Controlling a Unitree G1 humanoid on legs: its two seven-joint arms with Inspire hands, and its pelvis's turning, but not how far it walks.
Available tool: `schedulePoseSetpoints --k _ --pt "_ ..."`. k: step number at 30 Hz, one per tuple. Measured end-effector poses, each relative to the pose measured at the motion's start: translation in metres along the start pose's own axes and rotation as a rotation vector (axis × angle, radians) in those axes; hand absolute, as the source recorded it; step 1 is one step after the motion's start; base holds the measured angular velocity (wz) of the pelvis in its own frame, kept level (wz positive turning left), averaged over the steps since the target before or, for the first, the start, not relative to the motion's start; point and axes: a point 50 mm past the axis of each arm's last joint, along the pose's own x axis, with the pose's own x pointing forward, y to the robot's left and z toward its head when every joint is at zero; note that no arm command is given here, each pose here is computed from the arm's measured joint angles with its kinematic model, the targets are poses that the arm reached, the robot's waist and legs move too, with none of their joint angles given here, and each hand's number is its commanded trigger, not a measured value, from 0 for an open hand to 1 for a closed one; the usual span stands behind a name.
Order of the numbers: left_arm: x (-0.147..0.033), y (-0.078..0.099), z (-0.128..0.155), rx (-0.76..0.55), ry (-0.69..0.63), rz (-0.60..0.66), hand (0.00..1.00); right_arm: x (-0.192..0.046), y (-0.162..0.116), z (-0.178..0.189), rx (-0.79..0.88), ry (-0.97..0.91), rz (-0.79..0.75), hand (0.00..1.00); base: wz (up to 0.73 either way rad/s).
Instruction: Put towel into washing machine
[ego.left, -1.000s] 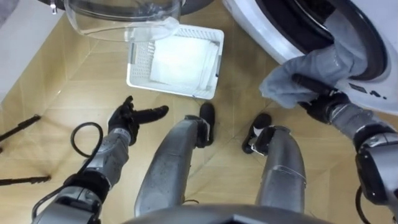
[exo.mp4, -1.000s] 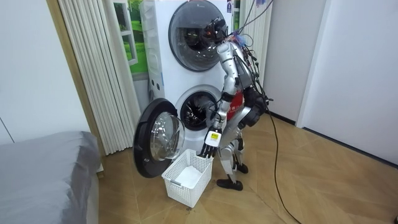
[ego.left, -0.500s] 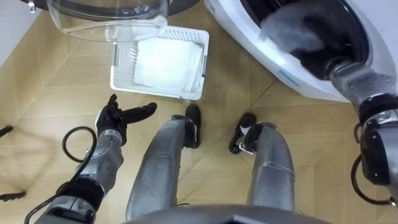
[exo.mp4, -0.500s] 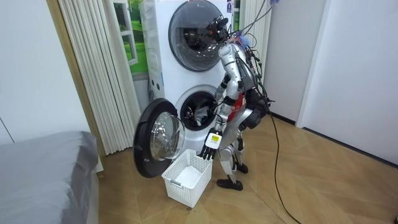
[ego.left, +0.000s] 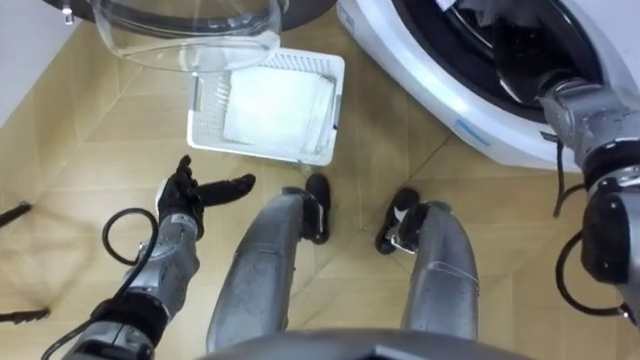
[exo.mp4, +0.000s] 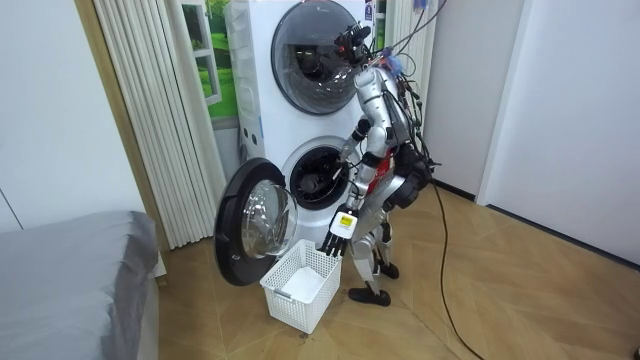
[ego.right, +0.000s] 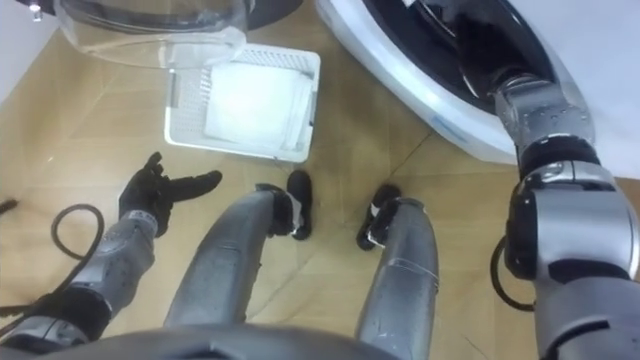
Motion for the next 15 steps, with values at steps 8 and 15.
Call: schedulePoseSetpoints --k 8,15 --pt "-0.002 0.016 -0.025 0.039 0.098 0.030 0.00 -0.006 -0.033 0.000 0.011 -0.013 -0.069 0.00 0.01" --pt "-0.012 0.052 -0.055 0.045 0.209 0.118 0.00 -0.024 -0.091 -0.007 -0.113 0.023 -0.138 0.00 0.05"
